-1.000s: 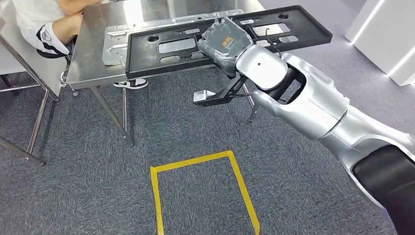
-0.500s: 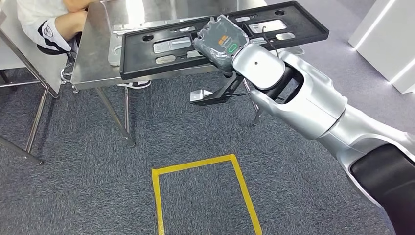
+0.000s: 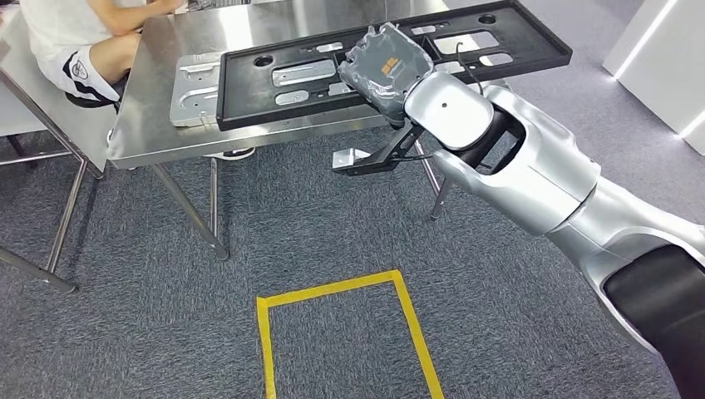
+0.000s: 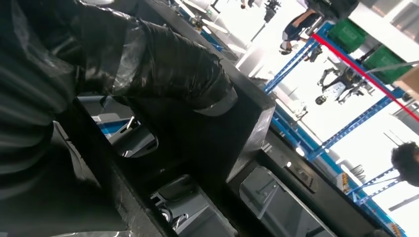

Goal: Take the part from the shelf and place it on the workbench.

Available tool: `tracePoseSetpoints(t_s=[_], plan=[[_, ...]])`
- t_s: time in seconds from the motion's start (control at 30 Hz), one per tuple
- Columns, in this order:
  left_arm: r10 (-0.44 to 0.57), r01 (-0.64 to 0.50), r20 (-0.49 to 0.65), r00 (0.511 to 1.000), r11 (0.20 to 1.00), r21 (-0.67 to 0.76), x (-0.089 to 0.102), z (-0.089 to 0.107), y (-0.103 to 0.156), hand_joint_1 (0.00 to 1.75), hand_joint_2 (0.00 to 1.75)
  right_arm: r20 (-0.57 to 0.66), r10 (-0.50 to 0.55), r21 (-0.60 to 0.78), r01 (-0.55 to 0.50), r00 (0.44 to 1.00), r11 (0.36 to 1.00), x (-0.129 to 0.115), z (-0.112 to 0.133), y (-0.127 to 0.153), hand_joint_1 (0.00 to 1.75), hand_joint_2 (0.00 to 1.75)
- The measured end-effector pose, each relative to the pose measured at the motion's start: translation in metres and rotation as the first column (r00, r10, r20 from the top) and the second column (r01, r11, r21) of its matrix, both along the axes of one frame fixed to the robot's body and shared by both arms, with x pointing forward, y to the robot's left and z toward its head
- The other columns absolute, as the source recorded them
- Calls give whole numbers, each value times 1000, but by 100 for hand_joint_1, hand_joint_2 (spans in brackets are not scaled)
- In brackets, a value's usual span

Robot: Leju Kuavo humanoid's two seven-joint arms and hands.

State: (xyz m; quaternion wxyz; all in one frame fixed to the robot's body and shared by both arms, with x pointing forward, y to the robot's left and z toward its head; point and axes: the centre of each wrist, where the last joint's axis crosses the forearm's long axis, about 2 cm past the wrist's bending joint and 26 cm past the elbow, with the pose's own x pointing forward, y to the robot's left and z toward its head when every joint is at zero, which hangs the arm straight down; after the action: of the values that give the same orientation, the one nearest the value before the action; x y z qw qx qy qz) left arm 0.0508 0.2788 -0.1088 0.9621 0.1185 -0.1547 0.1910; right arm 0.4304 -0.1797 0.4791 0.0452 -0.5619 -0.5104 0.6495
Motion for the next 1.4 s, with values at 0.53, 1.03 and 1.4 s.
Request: tracePoseSetpoints(t_s=[0.53,1.03,1.4], plan=[[3,-3,-10,1000,1000,2,0,0,2,0,175,-2,-7,-6,7,1000,1000,1,3,-3,175,175],[3,-3,-19,1000,1000,-4,1,0,1,0,175,-47,0,-7,0,999,1000,4,-9,1,175,175],[10,-10,-22,1000,1000,-4,0,0,2,0,175,-52,4,-14,-5,999,1000,4,-11,6,175,175]])
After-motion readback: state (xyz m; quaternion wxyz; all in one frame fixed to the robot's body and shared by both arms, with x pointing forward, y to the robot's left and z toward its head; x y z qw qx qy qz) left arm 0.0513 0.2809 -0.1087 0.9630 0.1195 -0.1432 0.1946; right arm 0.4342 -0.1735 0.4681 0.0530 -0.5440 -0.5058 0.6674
